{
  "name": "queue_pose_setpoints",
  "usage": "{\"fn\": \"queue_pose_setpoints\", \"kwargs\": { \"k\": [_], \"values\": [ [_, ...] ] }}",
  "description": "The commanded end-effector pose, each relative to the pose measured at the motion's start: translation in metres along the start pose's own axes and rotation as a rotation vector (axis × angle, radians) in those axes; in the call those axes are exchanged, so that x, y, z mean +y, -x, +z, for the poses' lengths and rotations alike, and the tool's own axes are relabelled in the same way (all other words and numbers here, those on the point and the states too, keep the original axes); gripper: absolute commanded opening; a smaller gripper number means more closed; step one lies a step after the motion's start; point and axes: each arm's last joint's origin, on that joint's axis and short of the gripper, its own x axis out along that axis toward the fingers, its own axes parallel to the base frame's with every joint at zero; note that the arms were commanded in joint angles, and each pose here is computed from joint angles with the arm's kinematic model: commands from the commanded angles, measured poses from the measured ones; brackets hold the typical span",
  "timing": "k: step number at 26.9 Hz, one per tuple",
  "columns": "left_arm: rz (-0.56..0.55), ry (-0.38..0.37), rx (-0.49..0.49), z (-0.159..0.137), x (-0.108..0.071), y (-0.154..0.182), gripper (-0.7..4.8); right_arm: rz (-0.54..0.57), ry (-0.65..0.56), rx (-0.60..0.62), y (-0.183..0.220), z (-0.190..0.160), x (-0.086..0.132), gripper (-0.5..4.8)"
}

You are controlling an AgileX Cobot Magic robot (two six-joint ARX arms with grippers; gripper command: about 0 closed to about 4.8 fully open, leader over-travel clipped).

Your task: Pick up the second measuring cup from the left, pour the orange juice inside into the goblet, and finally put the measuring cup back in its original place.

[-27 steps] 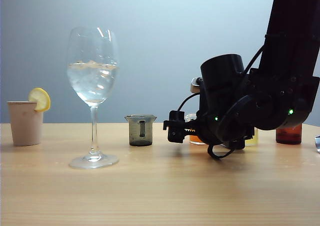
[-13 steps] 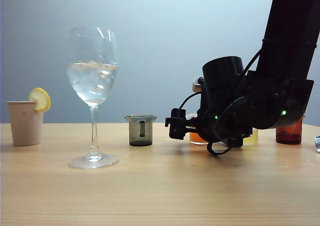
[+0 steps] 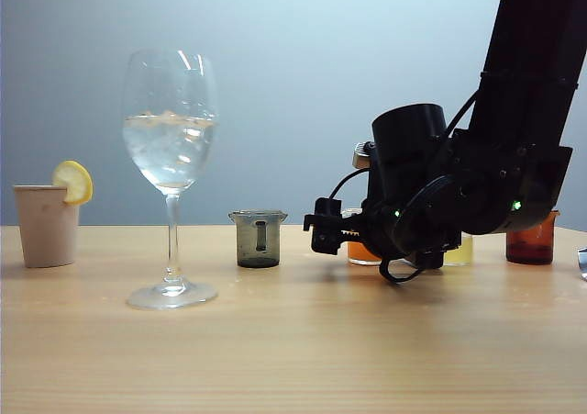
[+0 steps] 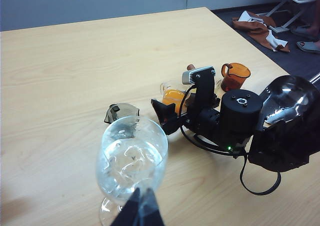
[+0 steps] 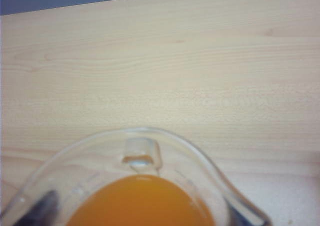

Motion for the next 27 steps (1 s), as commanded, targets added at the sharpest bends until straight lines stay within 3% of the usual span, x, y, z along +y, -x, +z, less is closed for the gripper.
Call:
{"fn": "queue_pose_setpoints", "kwargs": {
  "k": [1,6,12,13,15,27],
  "values": [
    [-0.007,-0.002,-0.015,0.0020,-0.0005,0.0006,-0.06,0.004,-0.003,0.005,0.0001,0.0001,0.0012,3.58],
    [-0.007,-0.002,-0.015,0.0020,-0.0005,0.0006,-0.06,-0.003,0.007,0.032,0.0001,-0.0026,0.0007,2.54],
    [-0.007,-0.002,-0.014,0.0019,-0.0005,0.0005,-0.06,-0.004,0.009,0.038,0.0001,-0.0032,0.0006,2.34],
    [-0.007,-0.003,-0.014,0.0019,-0.0005,0.0005,-0.06,-0.004,0.010,0.038,0.0002,-0.0033,0.0005,1.85],
    [-0.006,-0.009,-0.014,0.0019,-0.0005,0.0005,-0.06,-0.004,0.009,0.038,0.0001,-0.0032,0.0006,1.49],
    [-0.006,-0.009,-0.014,0.0019,-0.0005,0.0005,-0.06,0.024,0.007,0.033,0.0013,0.0007,0.0030,1.48]
  ]
}}
